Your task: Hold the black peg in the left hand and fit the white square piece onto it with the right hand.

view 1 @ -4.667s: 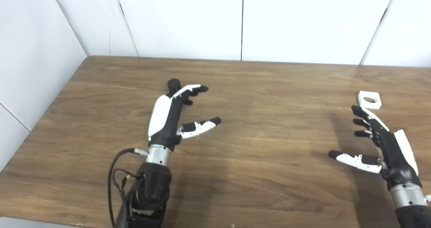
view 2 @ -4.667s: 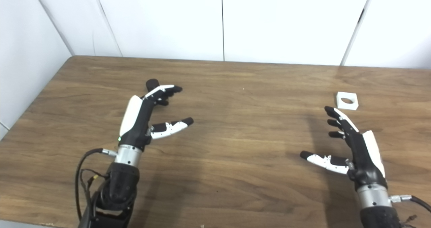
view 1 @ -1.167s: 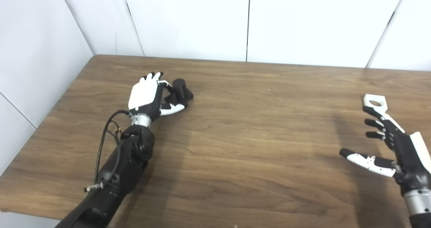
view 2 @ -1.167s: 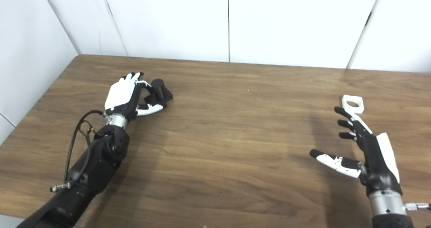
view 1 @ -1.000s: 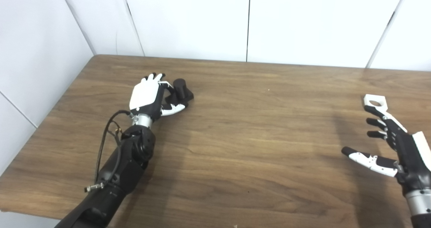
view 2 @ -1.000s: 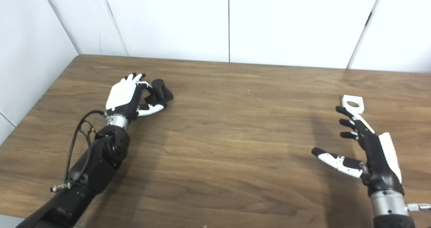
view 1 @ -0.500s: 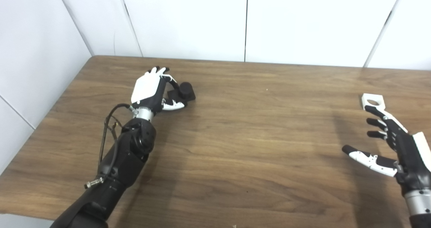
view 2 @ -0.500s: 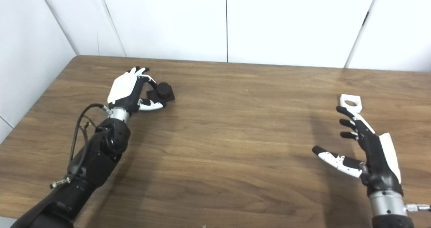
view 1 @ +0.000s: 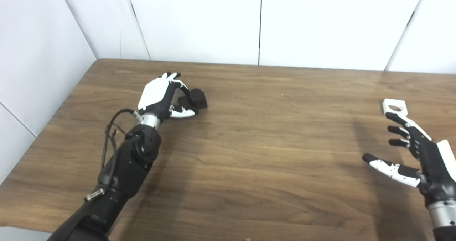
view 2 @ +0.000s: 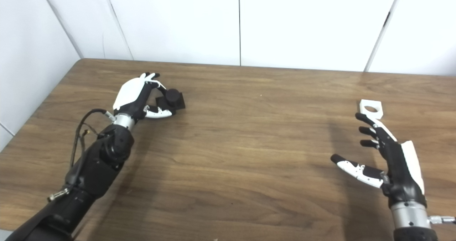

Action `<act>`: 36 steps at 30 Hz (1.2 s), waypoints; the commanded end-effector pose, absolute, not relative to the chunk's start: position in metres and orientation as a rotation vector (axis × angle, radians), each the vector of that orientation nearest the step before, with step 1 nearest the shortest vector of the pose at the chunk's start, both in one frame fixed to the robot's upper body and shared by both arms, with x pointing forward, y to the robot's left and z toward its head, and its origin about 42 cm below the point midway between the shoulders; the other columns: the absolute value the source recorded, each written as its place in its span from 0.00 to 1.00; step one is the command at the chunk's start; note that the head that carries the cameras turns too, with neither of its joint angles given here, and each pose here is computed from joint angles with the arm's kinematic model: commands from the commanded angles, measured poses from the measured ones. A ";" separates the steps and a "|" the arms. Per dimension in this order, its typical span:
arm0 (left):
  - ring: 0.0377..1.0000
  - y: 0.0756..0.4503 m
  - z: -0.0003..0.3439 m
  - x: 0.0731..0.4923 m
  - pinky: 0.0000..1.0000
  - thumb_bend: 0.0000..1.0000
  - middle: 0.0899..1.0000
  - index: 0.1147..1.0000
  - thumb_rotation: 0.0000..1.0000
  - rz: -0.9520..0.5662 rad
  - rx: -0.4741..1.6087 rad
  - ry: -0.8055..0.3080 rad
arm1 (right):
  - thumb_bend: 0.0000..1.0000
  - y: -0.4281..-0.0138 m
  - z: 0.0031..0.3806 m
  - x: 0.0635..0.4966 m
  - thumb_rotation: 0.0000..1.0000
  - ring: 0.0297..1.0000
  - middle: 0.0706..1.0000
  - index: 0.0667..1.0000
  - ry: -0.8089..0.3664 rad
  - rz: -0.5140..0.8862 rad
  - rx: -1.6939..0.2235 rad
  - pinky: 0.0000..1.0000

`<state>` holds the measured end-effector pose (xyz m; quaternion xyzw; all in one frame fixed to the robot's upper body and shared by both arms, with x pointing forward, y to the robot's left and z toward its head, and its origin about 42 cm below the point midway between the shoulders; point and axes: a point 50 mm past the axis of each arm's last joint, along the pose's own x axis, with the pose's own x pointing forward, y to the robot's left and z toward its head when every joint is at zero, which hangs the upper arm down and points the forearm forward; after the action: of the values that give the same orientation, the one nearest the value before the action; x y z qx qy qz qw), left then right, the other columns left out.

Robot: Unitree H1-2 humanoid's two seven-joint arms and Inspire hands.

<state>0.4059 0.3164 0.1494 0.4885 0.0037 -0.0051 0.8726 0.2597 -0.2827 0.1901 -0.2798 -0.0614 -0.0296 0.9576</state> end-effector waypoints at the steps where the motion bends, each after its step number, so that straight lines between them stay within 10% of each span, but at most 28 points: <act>1: 1.00 0.313 0.144 0.397 1.00 0.52 0.95 0.42 0.08 -0.156 0.991 0.018 | 0.54 -0.281 0.204 0.266 0.02 0.82 0.87 0.82 -0.211 -0.073 -0.589 0.69; 36: 1.00 0.179 0.151 0.353 1.00 0.52 1.00 0.42 0.09 -0.770 0.911 -0.382 | 0.57 -0.284 0.190 0.265 0.28 0.82 0.87 0.82 -0.217 -0.084 -0.584 0.70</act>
<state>0.3582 0.1944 0.1513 0.4247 -0.1547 -0.3413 0.8242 0.2613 -0.2839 0.1768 -0.2852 -0.0597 -0.0378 0.9559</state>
